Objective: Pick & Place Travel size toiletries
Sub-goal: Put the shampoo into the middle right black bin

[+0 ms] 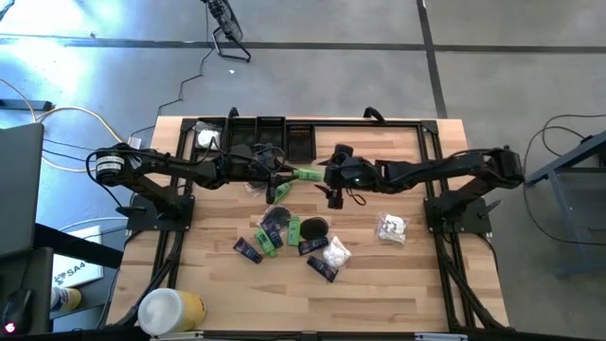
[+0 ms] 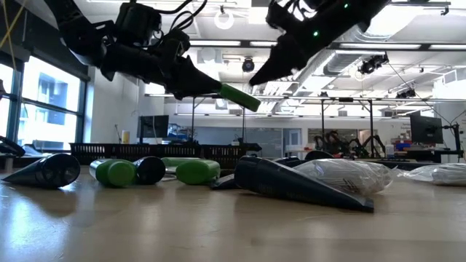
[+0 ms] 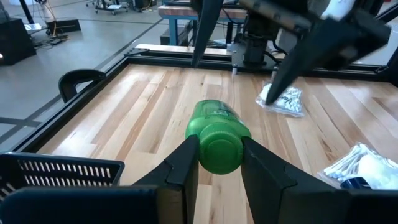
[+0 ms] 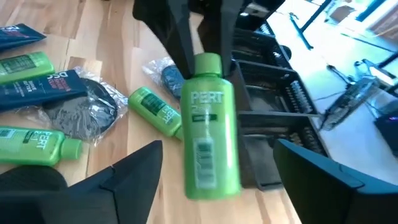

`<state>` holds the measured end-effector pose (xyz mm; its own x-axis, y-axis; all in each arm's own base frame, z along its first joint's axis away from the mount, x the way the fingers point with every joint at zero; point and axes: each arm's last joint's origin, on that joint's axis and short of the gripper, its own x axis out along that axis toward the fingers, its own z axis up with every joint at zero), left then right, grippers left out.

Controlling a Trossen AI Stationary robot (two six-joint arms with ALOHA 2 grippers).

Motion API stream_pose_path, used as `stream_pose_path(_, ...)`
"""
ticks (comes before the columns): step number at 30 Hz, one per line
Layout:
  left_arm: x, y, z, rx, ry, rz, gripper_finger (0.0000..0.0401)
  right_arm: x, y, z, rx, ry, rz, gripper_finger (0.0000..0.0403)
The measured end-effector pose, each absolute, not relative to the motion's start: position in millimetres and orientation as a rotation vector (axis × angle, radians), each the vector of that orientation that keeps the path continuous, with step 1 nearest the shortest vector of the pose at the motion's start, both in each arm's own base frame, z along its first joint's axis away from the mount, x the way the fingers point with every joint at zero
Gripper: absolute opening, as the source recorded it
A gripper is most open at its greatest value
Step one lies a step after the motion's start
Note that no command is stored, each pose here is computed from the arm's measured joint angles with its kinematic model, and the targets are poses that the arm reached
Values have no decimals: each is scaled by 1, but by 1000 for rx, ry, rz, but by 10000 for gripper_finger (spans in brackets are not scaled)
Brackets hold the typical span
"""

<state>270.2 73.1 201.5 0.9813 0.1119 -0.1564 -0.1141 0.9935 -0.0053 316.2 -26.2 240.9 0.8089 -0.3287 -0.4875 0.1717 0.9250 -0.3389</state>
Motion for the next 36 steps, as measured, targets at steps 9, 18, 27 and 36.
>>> stream_pose_path(9, 270, 73, 202, -14, 155, 114, 93, 287, -19, 262, -158, 609, -313, 258)
stream_pose_path(18, 270, 73, 202, -14, 155, 115, 93, 278, -14, 259, -95, 676, -307, 192)
stream_pose_path(27, 270, 73, 202, -14, 155, 115, 93, 274, -11, 228, -19, 600, -227, 79)
stream_pose_path(36, 270, 76, 202, -6, 157, 220, 93, 268, -11, 207, 35, 508, -242, 9)
